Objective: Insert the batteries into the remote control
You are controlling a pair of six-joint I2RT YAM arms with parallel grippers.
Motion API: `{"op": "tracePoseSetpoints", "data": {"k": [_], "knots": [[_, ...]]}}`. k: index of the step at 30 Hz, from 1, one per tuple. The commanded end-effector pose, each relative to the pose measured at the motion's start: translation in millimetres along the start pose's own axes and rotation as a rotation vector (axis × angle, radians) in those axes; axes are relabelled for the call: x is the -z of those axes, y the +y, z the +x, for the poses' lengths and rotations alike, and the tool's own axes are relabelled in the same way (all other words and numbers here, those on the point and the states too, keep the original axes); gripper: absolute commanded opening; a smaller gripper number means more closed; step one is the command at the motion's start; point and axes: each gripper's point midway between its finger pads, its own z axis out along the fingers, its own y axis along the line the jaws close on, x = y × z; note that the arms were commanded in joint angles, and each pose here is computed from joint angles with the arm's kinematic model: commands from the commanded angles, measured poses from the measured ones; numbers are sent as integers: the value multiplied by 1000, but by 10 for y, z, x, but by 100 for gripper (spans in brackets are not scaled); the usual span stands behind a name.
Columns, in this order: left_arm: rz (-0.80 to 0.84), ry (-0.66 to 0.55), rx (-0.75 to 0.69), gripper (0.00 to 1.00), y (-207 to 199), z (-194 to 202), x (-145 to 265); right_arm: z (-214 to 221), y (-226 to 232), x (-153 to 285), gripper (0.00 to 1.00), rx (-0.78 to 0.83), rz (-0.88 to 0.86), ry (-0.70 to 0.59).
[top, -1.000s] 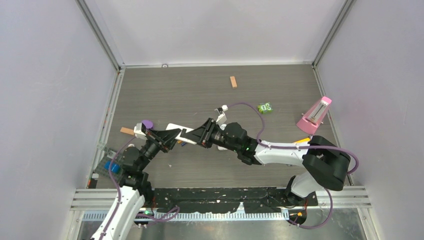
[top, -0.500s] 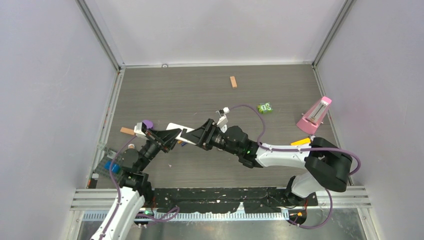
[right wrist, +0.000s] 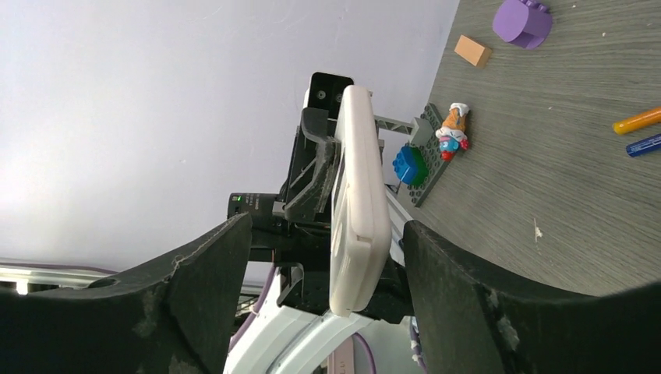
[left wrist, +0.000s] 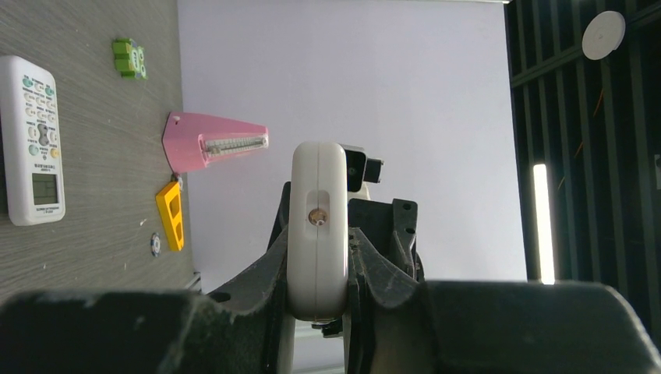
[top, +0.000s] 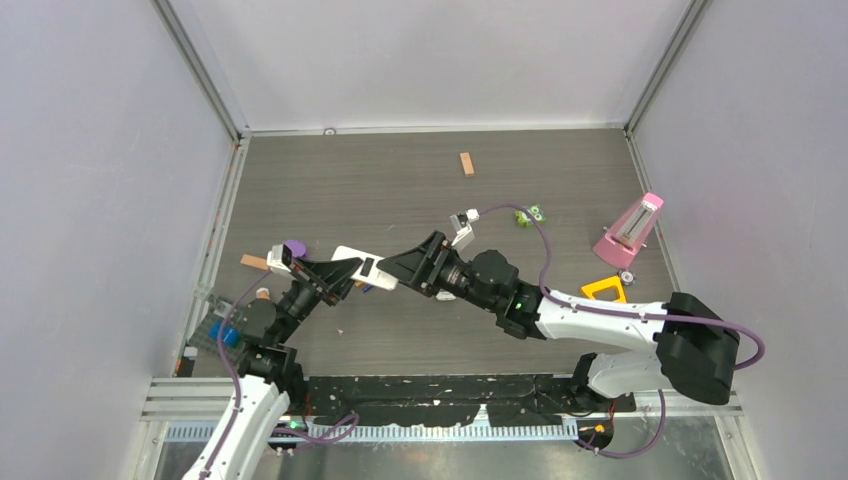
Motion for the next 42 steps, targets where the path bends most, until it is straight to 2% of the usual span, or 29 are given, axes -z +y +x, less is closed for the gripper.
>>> {"op": "tracePoseSetpoints", "data": {"k": [1,4,5,7,10,13,16,25,33,42], "knots": [[65,7,-45,0,-204,31,3,-80,-24,65,72,-17,12,-28],[70,9,-40,0,-225,34,1,-45,-102,68,60,-30,27,-13],[73,11,-38,0,-234,38,2,-36,-108,62,53,-38,24,-8],[77,13,-33,0,-249,42,3,-30,-128,57,44,-48,21,-6],[83,16,-31,0,-275,49,1,-25,-139,43,34,-53,16,-7],[85,33,-35,0,-305,77,-3,-28,-146,8,17,-35,17,-7],[91,53,-41,0,-334,108,-3,24,-109,-25,10,-21,6,28],[137,124,-90,0,-448,231,14,152,-146,-149,11,-52,-1,81],[170,162,-137,0,-574,310,33,235,-274,-254,15,-29,82,101],[188,266,-222,0,-659,487,45,376,-413,-365,20,-41,162,151]]}}
